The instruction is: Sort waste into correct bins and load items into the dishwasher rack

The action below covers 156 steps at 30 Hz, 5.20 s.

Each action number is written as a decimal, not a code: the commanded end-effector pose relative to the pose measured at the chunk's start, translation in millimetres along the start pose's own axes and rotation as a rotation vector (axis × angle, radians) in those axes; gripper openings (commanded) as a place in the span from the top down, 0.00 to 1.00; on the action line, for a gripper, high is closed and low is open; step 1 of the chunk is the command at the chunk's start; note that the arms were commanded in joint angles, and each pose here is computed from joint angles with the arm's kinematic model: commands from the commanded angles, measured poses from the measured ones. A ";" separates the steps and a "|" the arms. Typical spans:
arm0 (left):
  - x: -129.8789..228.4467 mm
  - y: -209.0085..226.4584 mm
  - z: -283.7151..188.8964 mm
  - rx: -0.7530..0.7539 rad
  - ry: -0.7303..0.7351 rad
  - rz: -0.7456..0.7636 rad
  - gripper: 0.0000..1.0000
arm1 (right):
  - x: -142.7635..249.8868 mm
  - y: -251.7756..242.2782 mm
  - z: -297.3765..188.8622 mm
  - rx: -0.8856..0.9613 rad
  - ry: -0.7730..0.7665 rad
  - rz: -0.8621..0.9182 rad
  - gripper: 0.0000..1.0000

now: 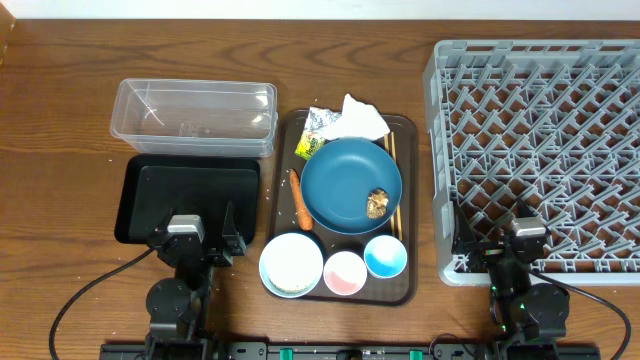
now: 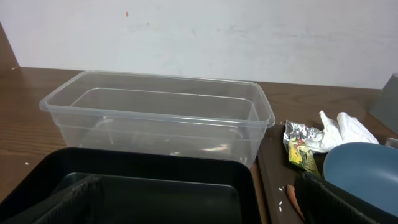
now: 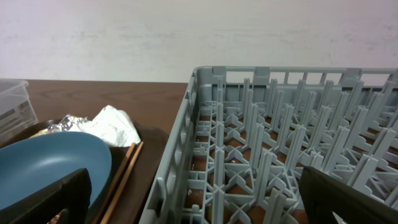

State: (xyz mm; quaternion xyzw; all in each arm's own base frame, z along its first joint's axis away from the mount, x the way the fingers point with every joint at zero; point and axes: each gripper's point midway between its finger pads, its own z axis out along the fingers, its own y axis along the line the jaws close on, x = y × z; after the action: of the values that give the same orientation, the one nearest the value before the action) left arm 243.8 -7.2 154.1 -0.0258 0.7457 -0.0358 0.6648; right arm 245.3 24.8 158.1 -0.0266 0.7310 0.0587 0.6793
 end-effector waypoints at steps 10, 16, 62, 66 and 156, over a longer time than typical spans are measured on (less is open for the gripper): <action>18.5 1.5 2.5 -0.005 0.047 0.008 0.02 | 2.2 1.9 0.3 -0.008 0.008 0.010 0.01; 20.9 1.7 2.9 -0.006 0.058 0.009 0.02 | 2.0 1.9 0.3 -0.008 0.007 0.010 0.01; -69.3 -159.4 37.5 0.508 1.016 -0.020 0.02 | -140.3 71.2 90.5 -0.374 0.683 0.197 0.01; -34.7 -142.1 44.1 0.306 1.054 0.211 0.00 | -134.7 70.6 94.1 -0.371 0.701 0.202 0.01; 3.5 -153.0 126.0 0.186 1.136 0.311 0.94 | -116.9 67.9 85.1 -0.347 0.789 0.220 0.01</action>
State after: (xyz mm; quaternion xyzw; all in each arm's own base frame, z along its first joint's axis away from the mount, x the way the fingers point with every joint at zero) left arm 344.1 -187.9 86.4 0.1817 0.9793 -0.0530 0.0718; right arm 328.0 95.0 265.5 -0.0815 0.9149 0.2354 0.3175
